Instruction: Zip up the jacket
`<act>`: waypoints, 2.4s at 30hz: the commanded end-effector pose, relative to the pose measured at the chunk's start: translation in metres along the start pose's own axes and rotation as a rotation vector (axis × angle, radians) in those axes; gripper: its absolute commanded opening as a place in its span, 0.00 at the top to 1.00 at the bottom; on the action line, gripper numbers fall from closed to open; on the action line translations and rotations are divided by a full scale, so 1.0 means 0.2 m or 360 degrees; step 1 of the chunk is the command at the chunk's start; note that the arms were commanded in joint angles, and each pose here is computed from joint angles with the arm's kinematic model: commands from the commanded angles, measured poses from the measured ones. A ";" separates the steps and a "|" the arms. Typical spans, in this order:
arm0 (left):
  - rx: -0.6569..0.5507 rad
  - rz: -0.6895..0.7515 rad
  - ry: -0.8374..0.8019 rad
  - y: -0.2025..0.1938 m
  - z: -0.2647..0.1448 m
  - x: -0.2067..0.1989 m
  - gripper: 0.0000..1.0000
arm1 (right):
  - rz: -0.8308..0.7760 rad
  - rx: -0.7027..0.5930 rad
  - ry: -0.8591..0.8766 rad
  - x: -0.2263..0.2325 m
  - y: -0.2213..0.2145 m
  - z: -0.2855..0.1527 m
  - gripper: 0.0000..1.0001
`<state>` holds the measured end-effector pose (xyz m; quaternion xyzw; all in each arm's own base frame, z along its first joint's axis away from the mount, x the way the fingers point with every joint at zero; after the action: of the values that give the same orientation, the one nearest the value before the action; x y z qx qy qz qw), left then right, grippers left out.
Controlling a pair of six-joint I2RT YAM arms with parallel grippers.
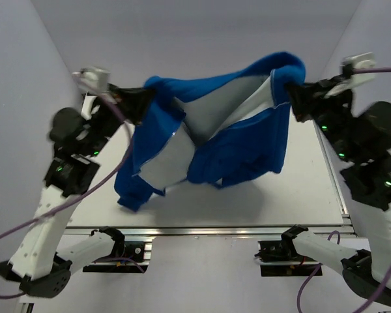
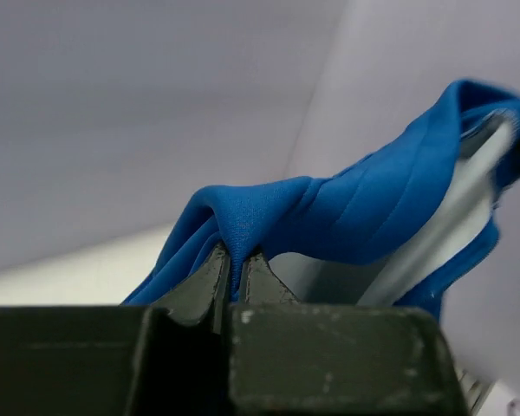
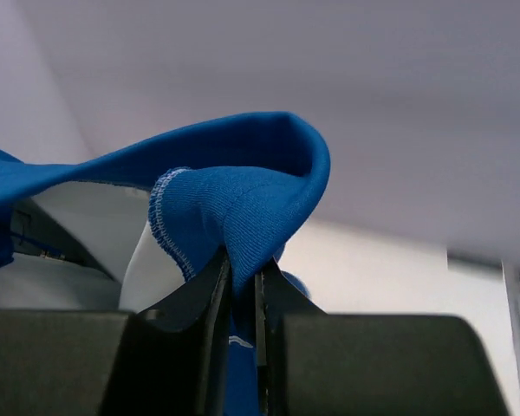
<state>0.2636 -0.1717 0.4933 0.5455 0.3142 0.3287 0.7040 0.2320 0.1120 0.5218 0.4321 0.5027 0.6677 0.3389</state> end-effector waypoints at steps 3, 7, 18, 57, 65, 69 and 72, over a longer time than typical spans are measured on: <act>-0.0648 -0.0056 -0.0226 0.78 -0.42 -0.22 1.00 | -0.0205 -0.0588 0.0532 0.29 0.64 -0.36 1.00; -0.0755 -0.0107 -0.0386 0.98 -0.50 -0.32 1.00 | -0.0196 -0.0747 0.0590 0.34 0.82 -0.50 1.00; -0.0453 -0.0277 0.0145 0.66 -0.01 0.01 1.00 | -0.0144 -0.0523 0.0043 0.11 0.61 0.15 1.00; 0.1305 -0.0974 0.0774 -1.70 -0.49 0.18 0.02 | 0.0600 0.1562 -0.0635 -0.50 -2.17 -0.16 0.11; 0.1388 -0.1040 0.0907 -1.80 -0.66 0.17 0.02 | 0.0608 0.1637 -0.0936 -0.81 -2.34 0.11 0.12; 0.1477 -0.1073 0.0899 -1.88 -0.73 0.14 0.02 | 0.0530 0.1484 -0.0872 -0.93 -2.23 0.54 0.13; 0.1532 -0.1138 0.0816 -1.95 -0.75 0.09 0.02 | 0.0496 0.1477 -0.0798 -0.88 -2.12 0.61 0.14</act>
<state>0.2096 -0.1377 0.0900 0.5610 0.7489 0.0525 0.3489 0.4020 0.1090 0.0516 0.7784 0.5645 0.2579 0.0940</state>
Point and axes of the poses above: each gripper's point midway between its finger pads, its own z axis out along the fingers, its own x axis along the line the jaws close on, y = z × x, the point moved 2 cm from there along -z, back along the fingers, and after that the axes turned 9 degrees about z, right-handed, at the moved point
